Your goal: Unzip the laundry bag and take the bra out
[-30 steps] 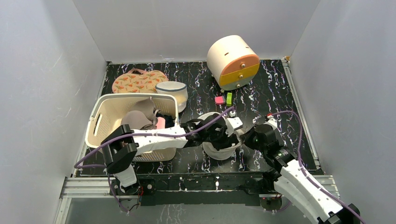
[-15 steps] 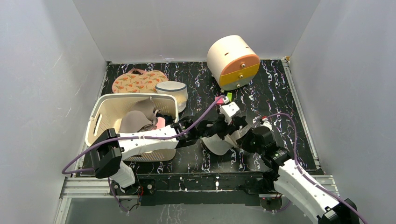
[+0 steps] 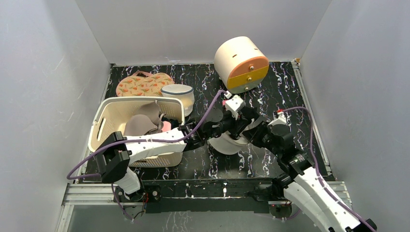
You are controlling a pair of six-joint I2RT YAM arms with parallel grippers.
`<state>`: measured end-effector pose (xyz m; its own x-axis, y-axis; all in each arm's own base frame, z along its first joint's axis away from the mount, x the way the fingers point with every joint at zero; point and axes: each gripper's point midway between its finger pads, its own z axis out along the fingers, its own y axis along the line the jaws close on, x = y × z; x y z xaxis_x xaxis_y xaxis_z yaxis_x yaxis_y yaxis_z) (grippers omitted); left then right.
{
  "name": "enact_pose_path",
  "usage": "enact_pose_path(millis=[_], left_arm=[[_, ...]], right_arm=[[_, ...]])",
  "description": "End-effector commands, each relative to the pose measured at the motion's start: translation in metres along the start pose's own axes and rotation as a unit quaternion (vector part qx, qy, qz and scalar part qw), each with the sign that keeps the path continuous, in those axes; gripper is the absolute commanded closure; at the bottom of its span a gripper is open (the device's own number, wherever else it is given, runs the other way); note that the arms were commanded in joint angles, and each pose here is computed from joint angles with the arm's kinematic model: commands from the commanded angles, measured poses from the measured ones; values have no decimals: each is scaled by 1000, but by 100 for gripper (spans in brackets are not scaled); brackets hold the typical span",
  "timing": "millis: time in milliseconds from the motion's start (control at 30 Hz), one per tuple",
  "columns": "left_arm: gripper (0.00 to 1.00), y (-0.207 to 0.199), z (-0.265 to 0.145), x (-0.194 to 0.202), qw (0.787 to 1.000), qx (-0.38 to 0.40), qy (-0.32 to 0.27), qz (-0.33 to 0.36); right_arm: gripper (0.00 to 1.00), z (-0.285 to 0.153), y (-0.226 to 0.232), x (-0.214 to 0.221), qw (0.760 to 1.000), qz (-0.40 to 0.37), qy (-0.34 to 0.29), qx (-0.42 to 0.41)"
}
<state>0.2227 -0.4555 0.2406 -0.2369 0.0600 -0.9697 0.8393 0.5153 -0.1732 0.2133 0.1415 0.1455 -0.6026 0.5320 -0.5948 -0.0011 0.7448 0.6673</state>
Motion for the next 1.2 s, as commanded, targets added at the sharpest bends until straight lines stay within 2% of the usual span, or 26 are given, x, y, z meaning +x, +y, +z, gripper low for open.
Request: enact_pose_path(millis=[0, 167, 367, 567, 767, 900, 1033, 1100, 1167], left_arm=[[100, 16, 7, -10, 999, -35, -25, -20], [100, 14, 6, -30, 997, -27, -40, -54], [100, -10, -9, -75, 995, 27, -65, -71], [100, -27, -47, -119, 990, 67, -102, -70], [100, -58, -96, -162, 975, 152, -158, -47], [100, -73, -109, -186, 972, 185, -147, -20], [100, -57, -120, -218, 979, 127, -160, 5], [100, -34, -127, -234, 982, 59, -178, 20], [100, 3, -134, -244, 981, -47, -187, 24]], right_arm=[[86, -6, 27, -23, 999, -22, -22, -29], [86, 4, 16, -4, 1000, -17, 10, -21], [86, 12, -4, 6, 1000, -14, 11, 2], [86, 13, -17, 7, 1000, -18, 1, 24], [87, 15, -24, 7, 999, -20, -4, 35], [89, 16, -25, 11, 999, -21, 2, 37], [90, 15, -27, 14, 999, -21, 6, 38], [90, 15, -28, 14, 999, -20, 7, 38], [90, 14, -28, 14, 999, -20, 5, 37]])
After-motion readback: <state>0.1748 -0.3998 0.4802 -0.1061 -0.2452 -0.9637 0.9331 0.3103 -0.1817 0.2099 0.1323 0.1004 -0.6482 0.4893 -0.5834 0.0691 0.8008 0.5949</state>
